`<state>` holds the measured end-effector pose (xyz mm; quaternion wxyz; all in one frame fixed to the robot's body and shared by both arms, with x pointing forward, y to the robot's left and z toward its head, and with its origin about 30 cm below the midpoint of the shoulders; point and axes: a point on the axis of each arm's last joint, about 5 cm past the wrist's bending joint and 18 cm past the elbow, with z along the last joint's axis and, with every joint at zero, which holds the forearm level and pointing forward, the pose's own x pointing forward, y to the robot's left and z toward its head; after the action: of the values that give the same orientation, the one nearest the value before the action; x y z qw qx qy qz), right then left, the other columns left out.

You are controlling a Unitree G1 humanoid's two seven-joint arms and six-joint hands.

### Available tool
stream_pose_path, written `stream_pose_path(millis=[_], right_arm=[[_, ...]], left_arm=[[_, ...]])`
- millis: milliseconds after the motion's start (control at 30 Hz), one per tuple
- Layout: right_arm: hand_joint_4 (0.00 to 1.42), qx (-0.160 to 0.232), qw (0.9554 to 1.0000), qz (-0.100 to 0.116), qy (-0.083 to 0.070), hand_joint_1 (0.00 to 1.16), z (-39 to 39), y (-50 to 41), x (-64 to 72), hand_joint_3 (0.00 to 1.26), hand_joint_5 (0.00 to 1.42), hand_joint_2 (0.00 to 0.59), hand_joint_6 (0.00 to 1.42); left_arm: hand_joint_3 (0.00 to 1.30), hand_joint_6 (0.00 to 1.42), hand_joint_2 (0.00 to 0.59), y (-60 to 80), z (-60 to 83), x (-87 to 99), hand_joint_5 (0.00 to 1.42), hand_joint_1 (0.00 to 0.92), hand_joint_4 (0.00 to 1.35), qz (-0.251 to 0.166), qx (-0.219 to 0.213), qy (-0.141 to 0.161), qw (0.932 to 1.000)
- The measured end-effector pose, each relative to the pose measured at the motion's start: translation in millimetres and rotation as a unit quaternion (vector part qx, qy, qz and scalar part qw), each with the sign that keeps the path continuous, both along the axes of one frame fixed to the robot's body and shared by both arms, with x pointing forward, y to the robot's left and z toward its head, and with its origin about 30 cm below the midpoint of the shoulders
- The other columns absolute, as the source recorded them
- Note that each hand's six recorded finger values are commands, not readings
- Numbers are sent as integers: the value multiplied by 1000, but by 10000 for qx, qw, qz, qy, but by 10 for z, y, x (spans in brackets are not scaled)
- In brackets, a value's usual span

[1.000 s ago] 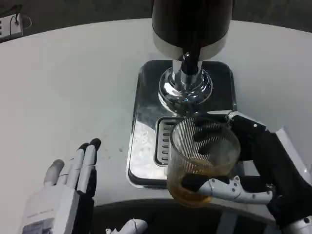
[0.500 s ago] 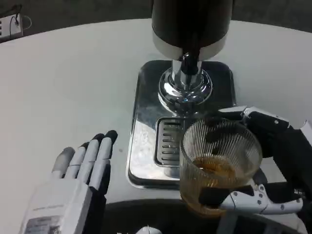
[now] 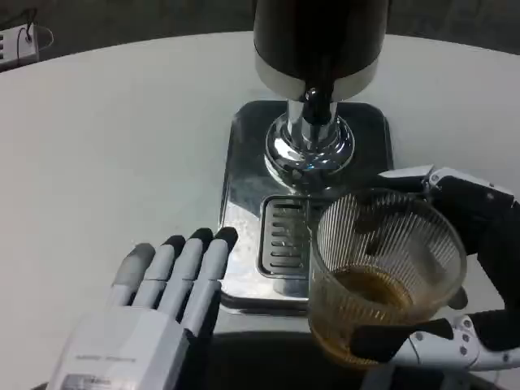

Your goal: Grasp the cup under the faucet to collect the drink, then remove the cup.

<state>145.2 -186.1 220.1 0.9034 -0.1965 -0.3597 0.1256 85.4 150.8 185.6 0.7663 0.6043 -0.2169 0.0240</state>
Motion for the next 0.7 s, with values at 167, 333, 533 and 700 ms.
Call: stream_pose_path(millis=[167,333,533,700], right_arm=[[1031,21,9999,62,-102,1162,25,4,-44,893,1241,83,1424],[1031,-46,10000,26,-70,1162,12,-23,-67,893,1241,83,1424],[1031,-67,9999,-10,-139,1162,17,-51,-83,892,1229,84,1424],[1031,-103,9998,1,-160,1162,24,-59,-78,886,1228,84,1424]], left_arm=[[0,0,47,-43,12,-15,3,0,0,-101,123,32,9999],[0,0,45,-94,23,1,3,0,0,-169,195,37,9997],[0,0,44,-128,55,42,2,0,0,-220,211,-44,9995],[0,0,43,-153,81,74,2,0,0,-234,283,-147,9992]])
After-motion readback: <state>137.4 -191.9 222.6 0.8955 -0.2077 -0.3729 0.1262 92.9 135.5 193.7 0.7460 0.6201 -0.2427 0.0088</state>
